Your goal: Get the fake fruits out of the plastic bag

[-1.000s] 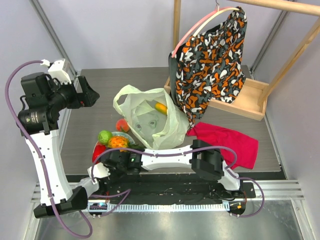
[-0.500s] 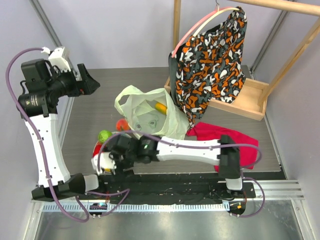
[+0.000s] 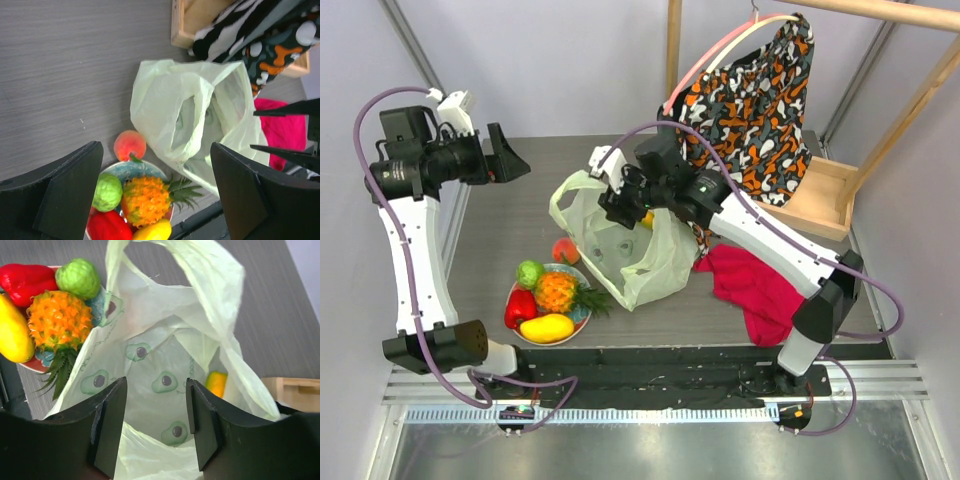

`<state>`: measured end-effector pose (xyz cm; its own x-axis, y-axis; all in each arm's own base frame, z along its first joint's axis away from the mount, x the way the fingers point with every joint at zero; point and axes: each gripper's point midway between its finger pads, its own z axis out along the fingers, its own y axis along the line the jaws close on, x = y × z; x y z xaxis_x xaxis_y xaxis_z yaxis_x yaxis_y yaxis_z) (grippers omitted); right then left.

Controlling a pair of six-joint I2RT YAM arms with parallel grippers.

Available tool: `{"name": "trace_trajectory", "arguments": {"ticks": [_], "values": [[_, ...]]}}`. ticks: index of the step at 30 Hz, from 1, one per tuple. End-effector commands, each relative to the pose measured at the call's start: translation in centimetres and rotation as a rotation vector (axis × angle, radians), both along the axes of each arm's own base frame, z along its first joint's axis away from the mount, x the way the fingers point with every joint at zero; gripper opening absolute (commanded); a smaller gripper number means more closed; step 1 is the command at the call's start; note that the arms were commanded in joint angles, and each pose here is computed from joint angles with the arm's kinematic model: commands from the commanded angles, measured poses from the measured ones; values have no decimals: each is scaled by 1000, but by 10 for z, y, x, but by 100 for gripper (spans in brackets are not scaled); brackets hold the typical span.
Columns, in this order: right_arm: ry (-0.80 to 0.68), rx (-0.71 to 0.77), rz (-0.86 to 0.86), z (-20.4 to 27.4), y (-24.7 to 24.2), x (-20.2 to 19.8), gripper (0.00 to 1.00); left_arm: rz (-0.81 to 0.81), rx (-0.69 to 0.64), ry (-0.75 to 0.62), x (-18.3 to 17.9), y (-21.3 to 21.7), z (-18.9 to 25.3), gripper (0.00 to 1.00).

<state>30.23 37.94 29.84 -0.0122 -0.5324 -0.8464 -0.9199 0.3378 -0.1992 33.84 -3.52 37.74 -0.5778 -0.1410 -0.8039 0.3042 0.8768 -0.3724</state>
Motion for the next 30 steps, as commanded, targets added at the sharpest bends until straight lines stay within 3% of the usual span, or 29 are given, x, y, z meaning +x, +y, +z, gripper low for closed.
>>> {"name": "trace_trajectory", "arguments": {"ticks": [1,5,9,12,15,18,19,22,24,30], "values": [[39,20,68,-5,17,-17,57,-123,36,27,-12,-14,-10,94],[81,-58,-6,-42,13,3,55,-278,40,106,-32,-45,-29,94],[151,-175,-86,-95,-3,27,49,-457,131,140,-61,-83,-48,94],[170,-260,-146,-135,-27,54,48,-425,170,137,-53,-92,-68,94],[128,-298,-199,-147,-48,76,56,-344,195,147,-33,-93,-81,90],[91,-337,-230,-160,-63,93,66,-346,167,191,-22,-99,-89,54],[85,-354,-237,-170,-67,100,70,-353,156,200,-21,-101,-90,36],[59,-392,-248,-185,-74,114,73,-399,110,213,-23,-111,-90,8],[45,-399,-251,-190,-77,123,74,-421,87,228,-27,-115,-91,0],[-31,-382,-202,-208,-65,143,79,-467,41,243,-40,-123,-91,0]]}}
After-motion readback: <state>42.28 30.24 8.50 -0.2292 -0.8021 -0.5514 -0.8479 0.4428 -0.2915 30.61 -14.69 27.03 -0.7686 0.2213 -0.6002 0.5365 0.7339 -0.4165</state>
